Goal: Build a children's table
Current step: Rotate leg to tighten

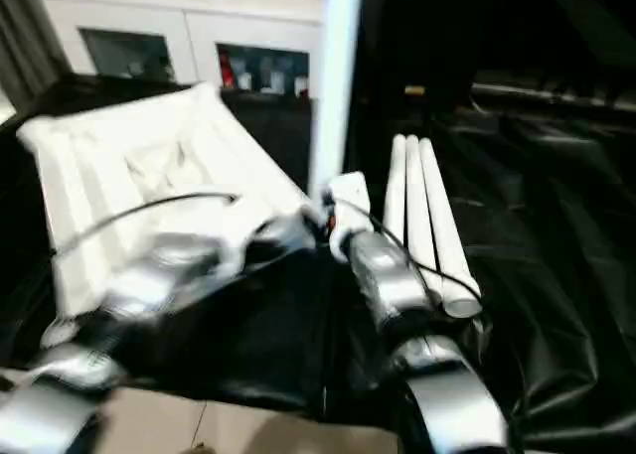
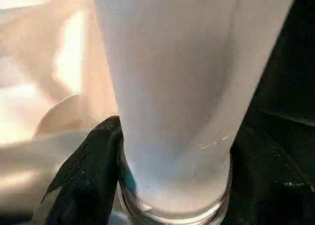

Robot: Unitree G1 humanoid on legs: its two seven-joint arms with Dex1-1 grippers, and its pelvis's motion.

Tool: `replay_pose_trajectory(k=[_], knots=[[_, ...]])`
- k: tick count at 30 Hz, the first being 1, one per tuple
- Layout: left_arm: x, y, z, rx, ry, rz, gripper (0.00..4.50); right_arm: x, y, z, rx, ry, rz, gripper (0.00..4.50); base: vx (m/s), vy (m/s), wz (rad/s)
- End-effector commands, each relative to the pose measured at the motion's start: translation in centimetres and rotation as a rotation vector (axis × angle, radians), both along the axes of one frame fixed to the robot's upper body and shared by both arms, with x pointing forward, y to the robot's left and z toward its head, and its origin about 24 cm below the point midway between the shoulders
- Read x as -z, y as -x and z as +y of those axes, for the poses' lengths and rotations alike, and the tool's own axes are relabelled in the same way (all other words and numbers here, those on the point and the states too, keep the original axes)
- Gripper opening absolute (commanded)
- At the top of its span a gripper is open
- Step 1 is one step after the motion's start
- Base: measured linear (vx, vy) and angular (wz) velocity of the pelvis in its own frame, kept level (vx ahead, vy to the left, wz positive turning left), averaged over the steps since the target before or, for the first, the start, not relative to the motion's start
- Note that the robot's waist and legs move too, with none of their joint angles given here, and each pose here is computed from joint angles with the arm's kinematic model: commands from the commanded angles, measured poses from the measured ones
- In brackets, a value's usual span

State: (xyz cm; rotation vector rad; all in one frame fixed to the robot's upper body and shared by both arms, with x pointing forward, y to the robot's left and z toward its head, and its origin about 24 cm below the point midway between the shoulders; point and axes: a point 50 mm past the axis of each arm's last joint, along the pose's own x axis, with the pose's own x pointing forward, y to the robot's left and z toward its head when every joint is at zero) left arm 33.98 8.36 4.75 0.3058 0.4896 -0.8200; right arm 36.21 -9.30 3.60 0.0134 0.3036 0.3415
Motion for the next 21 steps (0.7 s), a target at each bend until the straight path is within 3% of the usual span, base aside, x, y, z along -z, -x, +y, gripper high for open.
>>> replay_pose_trajectory(k=[1,5,7,10,13,17,21], knots=[[-0.7,-1.1,0.7,-0.124,-0.034,-0.050,0.00,3.5,1.5,-0.3,0.064,0.056,0.166,2.69,0.000,0.000,0.00],[-0.4,-1.0,-0.3,-0.093,-0.083,-0.075,0.00,2.7,1.1,1.6,0.048,0.020,0.144,2.69,0.000,0.000,0.00],[-0.4,-1.0,-0.3,-0.089,-0.085,-0.078,0.00,2.6,1.0,1.7,0.046,0.017,0.140,2.69,0.000,0.000,0.00],[-0.2,-1.0,0.4,-0.076,-0.103,-0.083,0.00,2.0,0.7,1.9,0.031,-0.036,0.115,3.39,0.000,0.000,0.00],[-0.2,-0.9,0.7,-0.061,-0.103,-0.085,0.00,1.6,0.5,1.9,0.018,-0.040,0.091,3.45,0.000,0.000,0.00],[-0.2,-0.5,1.5,-0.013,-0.106,-0.092,0.00,0.6,0.0,1.2,-0.023,-0.039,0.028,3.87,0.000,0.000,0.00],[-0.3,0.0,2.4,0.061,-0.101,-0.113,0.00,-0.3,0.0,0.4,-0.178,-0.050,-0.032,3.98,0.000,0.000,0.00]])
